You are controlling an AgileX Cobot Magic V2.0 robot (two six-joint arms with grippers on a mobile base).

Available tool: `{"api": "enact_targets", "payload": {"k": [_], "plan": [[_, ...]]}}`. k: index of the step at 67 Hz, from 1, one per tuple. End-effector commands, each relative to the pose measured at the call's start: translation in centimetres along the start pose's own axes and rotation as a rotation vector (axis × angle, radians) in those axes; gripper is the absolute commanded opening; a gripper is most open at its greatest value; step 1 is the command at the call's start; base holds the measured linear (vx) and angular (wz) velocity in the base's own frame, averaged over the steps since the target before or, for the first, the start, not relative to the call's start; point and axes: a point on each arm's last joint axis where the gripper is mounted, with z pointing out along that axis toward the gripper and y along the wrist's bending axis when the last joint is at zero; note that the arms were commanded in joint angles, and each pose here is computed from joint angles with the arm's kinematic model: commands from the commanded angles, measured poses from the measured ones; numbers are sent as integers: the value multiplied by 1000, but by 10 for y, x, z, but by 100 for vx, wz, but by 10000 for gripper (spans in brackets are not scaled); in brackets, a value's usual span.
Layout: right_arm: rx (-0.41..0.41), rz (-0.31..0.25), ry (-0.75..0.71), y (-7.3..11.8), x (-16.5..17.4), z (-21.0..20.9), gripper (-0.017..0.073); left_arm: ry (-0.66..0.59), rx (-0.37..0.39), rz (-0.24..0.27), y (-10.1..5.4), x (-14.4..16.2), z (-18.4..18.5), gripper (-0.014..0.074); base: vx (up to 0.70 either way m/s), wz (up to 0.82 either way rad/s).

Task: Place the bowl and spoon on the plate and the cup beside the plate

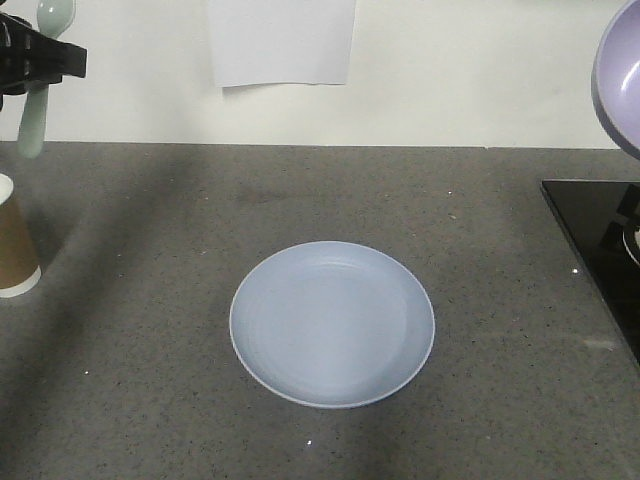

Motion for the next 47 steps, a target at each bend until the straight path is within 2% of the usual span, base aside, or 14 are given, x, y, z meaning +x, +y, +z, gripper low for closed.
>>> {"api": "enact_targets", "payload": {"k": [1, 12, 19, 22, 23, 26, 28, 29, 34, 45, 47], "plan": [[7, -4, -130, -1, -16, -10, -8, -130, 14, -4, -3, -15, -22, -6, 0, 0], [3, 1, -147, 0, -18, -10, -8, -167, 14, -4, -3, -18, -22, -6, 0, 0], [-55, 54, -153, 5, -19, -8, -6, -171, 14, -4, -3, -19, -22, -6, 0, 0], [-83, 50, -148, 7, -19, -5, -6, -172, 14, -3, -3, -19, -22, -6, 0, 0], [-96, 57, -147, 8, -19, -4, -6, -173, 14, -3, -3, -19, -22, -6, 0, 0], [-135, 20, -130, 12, -18, 4, -4, -173, 14, -3, -3, -19, -22, -6, 0, 0], [-167, 15, -117, 14, -17, 8, -4, -173, 14, -3, -3, -19, -22, -6, 0, 0], [-183, -13, -109, 16, -17, 11, -3, -173, 14, -3, -3, -19, -22, -6, 0, 0], [-274, -43, -53, 23, -12, 28, -1, -169, 14, -1, -3, -18, -22, -6, 0, 0], [-510, -10, 84, 41, 1, 63, 7, -155, 14, -1, -3, -17, -22, -6, 0, 0], [-545, -18, 101, 44, 3, 69, 7, -153, 14, -1, -3, -17, -22, -6, 0, 0]]}}
